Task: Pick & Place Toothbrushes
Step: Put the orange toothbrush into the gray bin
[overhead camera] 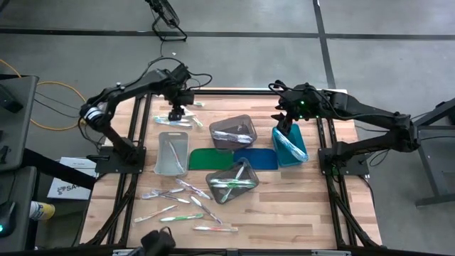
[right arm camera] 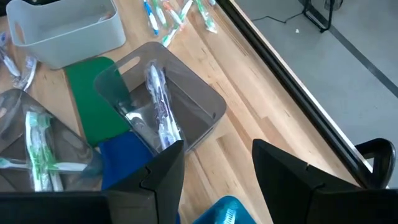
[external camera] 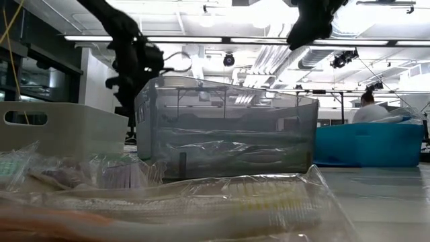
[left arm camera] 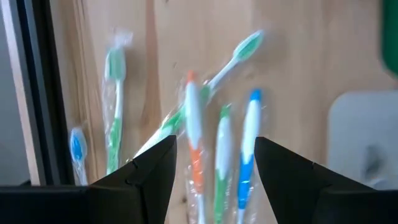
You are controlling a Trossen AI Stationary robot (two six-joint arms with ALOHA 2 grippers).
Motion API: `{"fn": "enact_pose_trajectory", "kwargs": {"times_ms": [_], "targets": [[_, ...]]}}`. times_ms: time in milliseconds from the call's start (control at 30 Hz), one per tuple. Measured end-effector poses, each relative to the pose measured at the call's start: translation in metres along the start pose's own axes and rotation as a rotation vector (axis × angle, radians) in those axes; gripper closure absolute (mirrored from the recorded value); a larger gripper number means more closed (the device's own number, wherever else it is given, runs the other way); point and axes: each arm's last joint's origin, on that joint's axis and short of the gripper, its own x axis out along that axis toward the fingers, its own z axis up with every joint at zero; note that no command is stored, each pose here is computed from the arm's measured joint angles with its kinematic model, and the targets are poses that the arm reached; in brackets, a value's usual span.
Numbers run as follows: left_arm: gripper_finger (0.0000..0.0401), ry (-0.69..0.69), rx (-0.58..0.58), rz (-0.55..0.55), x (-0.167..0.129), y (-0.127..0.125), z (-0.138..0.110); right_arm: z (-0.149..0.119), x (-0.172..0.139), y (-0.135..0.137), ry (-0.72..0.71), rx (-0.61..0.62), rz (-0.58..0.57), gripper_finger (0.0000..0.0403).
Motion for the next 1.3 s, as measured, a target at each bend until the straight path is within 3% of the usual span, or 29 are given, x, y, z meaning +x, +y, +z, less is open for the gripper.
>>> {"fn": "enact_pose_trajectory", "kwargs": {"times_ms": [233,533,1167,1300], "targets": [[0.019,0.046,0.003,-0.053,0.023,0.019,-0.016,0.0,0.0,-0.002,-0.007,0.001,-0.055,0.0222],[0.019,0.067,0.006,-0.108,0.046,0.023,-0.016,0.0,0.0,-0.003,-0.012,0.002,-0.093,0.0222],[0.019,0.167,-0.08,-0.075,0.07,0.031,-0.019,0.0,0.0,-0.003,-0.013,0.008,-0.097,0.0222],[0.0205,0.172,-0.084,-0.075,0.07,0.031,-0.02,0.0,0.0,-0.004,-0.017,0.013,-0.121,0.0222]]}}
